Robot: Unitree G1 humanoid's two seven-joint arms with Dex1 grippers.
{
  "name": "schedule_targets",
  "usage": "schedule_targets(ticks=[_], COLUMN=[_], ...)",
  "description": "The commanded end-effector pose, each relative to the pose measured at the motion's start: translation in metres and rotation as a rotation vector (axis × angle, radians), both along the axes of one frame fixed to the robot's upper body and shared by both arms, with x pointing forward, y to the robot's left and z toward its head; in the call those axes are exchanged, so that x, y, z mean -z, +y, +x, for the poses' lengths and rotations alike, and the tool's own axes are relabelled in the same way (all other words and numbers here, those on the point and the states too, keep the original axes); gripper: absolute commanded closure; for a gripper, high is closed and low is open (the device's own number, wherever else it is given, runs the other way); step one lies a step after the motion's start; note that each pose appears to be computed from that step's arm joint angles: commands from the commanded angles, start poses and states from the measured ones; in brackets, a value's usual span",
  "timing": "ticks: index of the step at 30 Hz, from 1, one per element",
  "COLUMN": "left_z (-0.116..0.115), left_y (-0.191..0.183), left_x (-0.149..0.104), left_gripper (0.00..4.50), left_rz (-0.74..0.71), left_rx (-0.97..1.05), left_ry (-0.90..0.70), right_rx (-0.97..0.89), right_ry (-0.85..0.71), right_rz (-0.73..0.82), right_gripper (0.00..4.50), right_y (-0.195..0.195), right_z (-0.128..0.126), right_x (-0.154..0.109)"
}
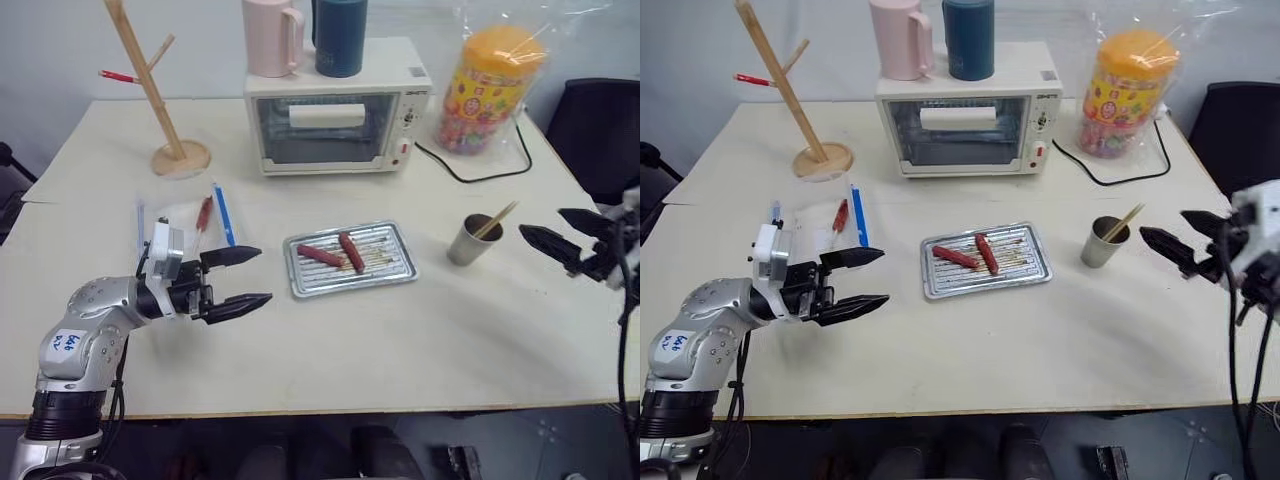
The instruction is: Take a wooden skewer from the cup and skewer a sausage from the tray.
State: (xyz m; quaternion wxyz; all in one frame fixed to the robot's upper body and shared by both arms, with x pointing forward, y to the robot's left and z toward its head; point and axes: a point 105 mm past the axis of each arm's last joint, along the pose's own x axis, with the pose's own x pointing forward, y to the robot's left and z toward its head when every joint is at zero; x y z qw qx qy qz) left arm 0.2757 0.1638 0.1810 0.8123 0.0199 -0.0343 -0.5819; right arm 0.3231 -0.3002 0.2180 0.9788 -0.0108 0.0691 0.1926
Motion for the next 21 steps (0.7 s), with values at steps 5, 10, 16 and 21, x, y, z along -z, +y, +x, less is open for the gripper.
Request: schedule_targets(ticks=[5,10,16,21], left_z=[-0.007,-0.009,-0.009,-0.008], left_y=[-0.002,-0.001,0.0,0.001], left_x=[-0.003,-0.003,-0.002,-0.001], left_gripper=[0.05,0.05,0.05,0.05], left_rz=[-0.005,-0.007,-0.005,-0.005], left_rx=[-0.024,-0.043,-0.057,-0.059], left_ry=[-0.028,-0.027,-0.028,-0.028], right_rx=[0.019,-0.054,-0.132,-0.181], right_ry=[0.062,0.066,0.078,0.084], right_rz=[0.016,0.016,0.019,0.02], right_gripper=[0.0,0.0,0.0,0.0], right_y=[0.011,0.022,0.038,0.048], right_z=[0.025,0.027,0.021,0.015], right_x=[-0.005,-0.009,-0.017,-0.022])
